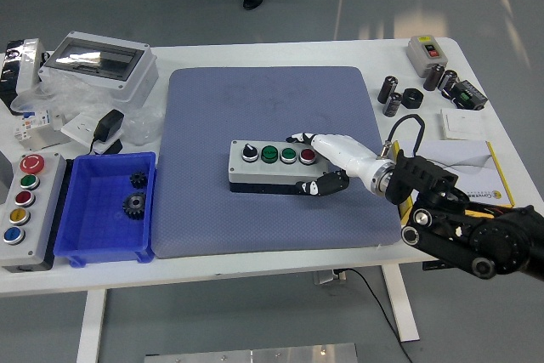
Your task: Pick up the button,place it on the desk,press the button,press the button
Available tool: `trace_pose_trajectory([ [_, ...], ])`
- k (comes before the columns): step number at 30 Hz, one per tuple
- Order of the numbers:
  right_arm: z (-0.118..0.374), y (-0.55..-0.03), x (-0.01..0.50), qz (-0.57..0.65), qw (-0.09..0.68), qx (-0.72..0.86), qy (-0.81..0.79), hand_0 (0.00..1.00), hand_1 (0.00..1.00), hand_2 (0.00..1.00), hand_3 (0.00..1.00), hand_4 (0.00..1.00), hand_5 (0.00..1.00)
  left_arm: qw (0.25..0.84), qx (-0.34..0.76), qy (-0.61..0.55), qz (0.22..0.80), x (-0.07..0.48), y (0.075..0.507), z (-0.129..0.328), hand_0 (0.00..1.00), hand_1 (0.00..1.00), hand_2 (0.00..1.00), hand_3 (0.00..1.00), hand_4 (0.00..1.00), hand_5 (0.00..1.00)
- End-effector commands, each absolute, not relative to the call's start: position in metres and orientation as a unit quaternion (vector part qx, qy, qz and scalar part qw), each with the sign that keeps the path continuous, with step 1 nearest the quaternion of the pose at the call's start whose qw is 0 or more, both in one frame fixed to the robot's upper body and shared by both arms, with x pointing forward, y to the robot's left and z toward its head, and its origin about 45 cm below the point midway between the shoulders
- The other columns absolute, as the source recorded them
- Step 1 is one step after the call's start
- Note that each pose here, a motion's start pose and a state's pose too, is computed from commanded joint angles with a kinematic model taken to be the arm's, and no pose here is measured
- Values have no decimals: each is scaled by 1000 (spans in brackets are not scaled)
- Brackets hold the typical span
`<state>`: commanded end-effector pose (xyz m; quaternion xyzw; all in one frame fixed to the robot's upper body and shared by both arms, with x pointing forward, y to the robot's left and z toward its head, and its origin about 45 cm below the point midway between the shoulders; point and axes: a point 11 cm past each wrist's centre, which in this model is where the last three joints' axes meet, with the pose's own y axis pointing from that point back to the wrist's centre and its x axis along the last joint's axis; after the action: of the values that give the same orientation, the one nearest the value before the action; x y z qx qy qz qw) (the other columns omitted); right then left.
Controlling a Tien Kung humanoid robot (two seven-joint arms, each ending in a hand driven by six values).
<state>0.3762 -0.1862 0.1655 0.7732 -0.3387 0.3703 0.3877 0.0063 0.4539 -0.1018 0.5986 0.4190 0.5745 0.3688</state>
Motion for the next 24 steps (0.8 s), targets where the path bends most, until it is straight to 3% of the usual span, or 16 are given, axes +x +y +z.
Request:
trace_pose_trajectory([
  [1,166,-186,376,370,388,773,-339,885,868,871,956,562,42,369,599,419,574,6,454,-102,618,576,563,597,528,253],
  [2,166,-187,376,370,387,773,-339,947,918,911,998,606,68,369,599,420,574,6,454,-102,617,574,562,598,525,250],
  [24,176,-193,380,361,382,779,-342,954,922,920,998,646,84,372,599,423,569,5,452,-103,617,570,558,597,523,242],
])
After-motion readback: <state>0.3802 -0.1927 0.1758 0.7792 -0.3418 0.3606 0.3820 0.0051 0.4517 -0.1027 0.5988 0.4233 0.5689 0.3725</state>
